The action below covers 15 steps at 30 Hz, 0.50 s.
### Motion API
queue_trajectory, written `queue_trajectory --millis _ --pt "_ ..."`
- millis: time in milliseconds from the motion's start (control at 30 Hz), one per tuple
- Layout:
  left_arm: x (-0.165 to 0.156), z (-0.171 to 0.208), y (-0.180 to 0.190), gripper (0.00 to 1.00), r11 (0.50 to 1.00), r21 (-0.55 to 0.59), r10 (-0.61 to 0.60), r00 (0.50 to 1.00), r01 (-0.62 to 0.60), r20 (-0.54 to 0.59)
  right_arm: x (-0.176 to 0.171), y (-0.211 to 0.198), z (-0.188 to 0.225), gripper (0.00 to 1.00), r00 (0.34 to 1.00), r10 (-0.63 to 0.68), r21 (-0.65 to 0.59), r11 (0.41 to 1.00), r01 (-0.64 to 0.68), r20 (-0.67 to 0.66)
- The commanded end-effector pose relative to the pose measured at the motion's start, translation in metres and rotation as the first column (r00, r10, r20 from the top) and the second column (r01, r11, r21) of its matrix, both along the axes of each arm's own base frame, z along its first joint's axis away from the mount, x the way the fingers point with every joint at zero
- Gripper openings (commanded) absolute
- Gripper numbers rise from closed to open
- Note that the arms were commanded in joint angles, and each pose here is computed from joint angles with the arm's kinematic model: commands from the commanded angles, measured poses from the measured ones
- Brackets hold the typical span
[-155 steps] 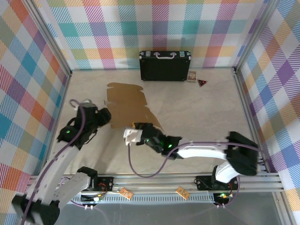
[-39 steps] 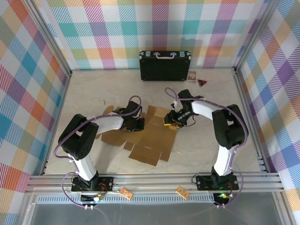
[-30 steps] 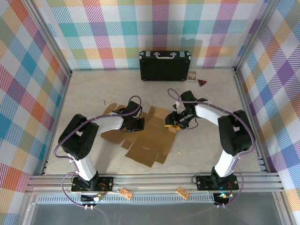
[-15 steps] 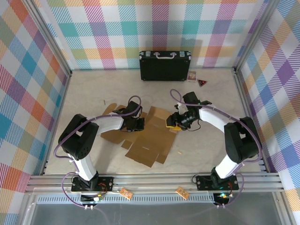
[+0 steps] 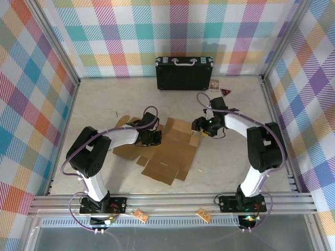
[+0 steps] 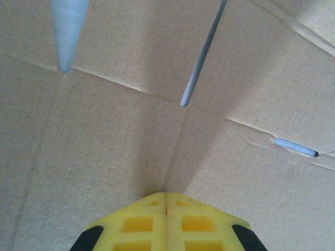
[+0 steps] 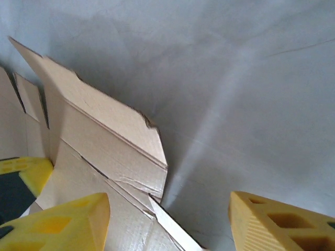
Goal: Fold the paper box
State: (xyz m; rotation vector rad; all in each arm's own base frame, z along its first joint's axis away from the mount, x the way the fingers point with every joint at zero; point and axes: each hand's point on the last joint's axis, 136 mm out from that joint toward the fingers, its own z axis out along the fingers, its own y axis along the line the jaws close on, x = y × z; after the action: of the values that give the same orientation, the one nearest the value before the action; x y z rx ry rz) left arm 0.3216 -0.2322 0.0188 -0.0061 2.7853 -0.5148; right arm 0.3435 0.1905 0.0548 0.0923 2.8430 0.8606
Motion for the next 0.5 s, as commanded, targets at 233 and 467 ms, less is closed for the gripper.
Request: queue_trajectory --millis 233,467 --pt "-0.036 -0.059 0.046 0.0 0.973 0.226 0.079 0.982 -0.039 -0.171 -0.048 0.058 0.036 0.55 0.961 0.254 0.095 0.96 -0.265 0.113" --pt "-0.037 -0.06 0.043 0.0 0.977 0.211 0.078 0.98 -0.038 -0.183 -0.076 0.059 0.007 0.5 0.958 0.285 0.124 0.95 -0.288 0.038"
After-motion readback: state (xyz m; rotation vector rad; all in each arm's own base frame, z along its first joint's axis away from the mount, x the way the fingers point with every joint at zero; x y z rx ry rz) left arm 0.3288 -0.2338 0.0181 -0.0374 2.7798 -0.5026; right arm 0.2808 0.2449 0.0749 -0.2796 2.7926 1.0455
